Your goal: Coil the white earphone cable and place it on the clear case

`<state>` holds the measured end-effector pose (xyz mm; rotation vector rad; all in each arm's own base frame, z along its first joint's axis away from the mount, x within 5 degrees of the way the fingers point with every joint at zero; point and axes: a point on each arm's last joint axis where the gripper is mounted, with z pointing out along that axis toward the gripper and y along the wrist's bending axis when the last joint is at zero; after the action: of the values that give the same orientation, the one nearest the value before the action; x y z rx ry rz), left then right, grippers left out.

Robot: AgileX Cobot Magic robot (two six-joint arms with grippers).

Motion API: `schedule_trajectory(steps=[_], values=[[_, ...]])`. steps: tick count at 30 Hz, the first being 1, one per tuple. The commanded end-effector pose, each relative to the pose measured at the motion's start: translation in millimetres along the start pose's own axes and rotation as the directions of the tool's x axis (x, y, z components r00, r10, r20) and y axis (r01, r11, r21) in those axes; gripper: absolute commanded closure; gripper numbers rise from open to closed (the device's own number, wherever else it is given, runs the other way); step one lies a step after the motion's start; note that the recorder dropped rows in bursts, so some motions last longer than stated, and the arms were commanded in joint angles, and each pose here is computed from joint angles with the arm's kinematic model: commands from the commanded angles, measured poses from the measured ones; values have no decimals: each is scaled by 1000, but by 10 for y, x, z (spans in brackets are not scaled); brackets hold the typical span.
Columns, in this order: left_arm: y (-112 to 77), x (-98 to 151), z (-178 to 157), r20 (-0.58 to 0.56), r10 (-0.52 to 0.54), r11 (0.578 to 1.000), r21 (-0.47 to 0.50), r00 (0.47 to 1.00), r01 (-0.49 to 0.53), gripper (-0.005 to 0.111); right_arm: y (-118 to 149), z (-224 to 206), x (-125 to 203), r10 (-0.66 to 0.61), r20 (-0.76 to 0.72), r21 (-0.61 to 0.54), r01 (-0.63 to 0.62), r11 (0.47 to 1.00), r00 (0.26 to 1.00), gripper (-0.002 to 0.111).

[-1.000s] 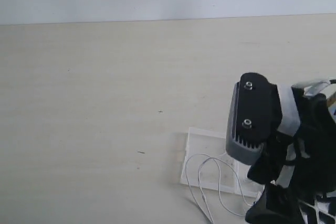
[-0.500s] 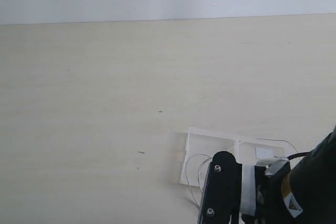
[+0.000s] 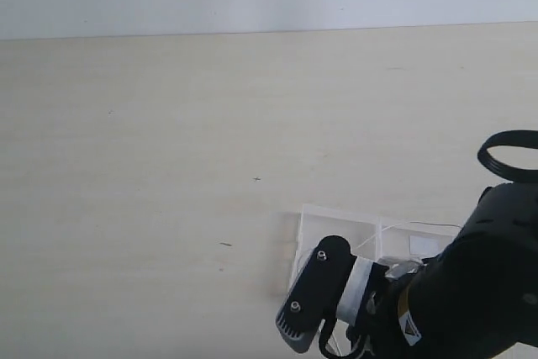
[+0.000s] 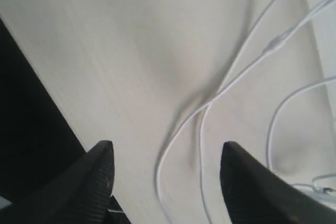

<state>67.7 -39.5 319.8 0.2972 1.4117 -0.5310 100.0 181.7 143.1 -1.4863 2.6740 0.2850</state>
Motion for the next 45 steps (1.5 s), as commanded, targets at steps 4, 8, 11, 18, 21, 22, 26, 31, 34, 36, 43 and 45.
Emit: schedule_trajectory(steps=[4,8,11,18,21,22,26,31,34,36,43,45], values=[[11,0,-1,3,-2,1000,-12,1000,2,107,-73,183,-14,81,-39,59,-79,995,996,48],[11,0,-1,3,-2,1000,-12,1000,2,107,-90,284,1,97,-84,68,-92,993,992,49],[11,0,-1,3,-2,1000,-12,1000,2,107,-97,336,3,107,-105,71,-100,992,989,51],[11,0,-1,3,-2,1000,-12,1000,2,107,-102,383,-48,111,-121,72,-102,992,986,76],[11,0,-1,3,-2,1000,-12,1000,2,107,-103,383,-48,109,-121,73,-101,992,987,91],[11,0,-1,3,-2,1000,-12,1000,2,107,-103,383,-48,109,-121,73,-101,992,987,95],[11,0,-1,3,-2,1000,-12,1000,2,107,-103,383,-47,105,-121,73,-97,993,987,108],[11,0,-1,3,-2,1000,-12,1000,2,107,-111,378,-22,87,-150,81,-76,994,985,108],[11,0,-1,3,-2,1000,-12,1000,2,107,-105,356,4,88,-175,80,-75,994,981,108],[11,0,-1,3,-2,1000,-12,1000,2,107,-109,318,11,74,-175,87,-60,994,982,108],[11,0,-1,3,-2,1000,-12,1000,2,107,-180,89,42,68,-169,193,-35,981,983,108],[11,0,-1,3,-2,1000,-12,1000,2,107,-197,-5,21,57,-161,220,-20,975,985,108]])
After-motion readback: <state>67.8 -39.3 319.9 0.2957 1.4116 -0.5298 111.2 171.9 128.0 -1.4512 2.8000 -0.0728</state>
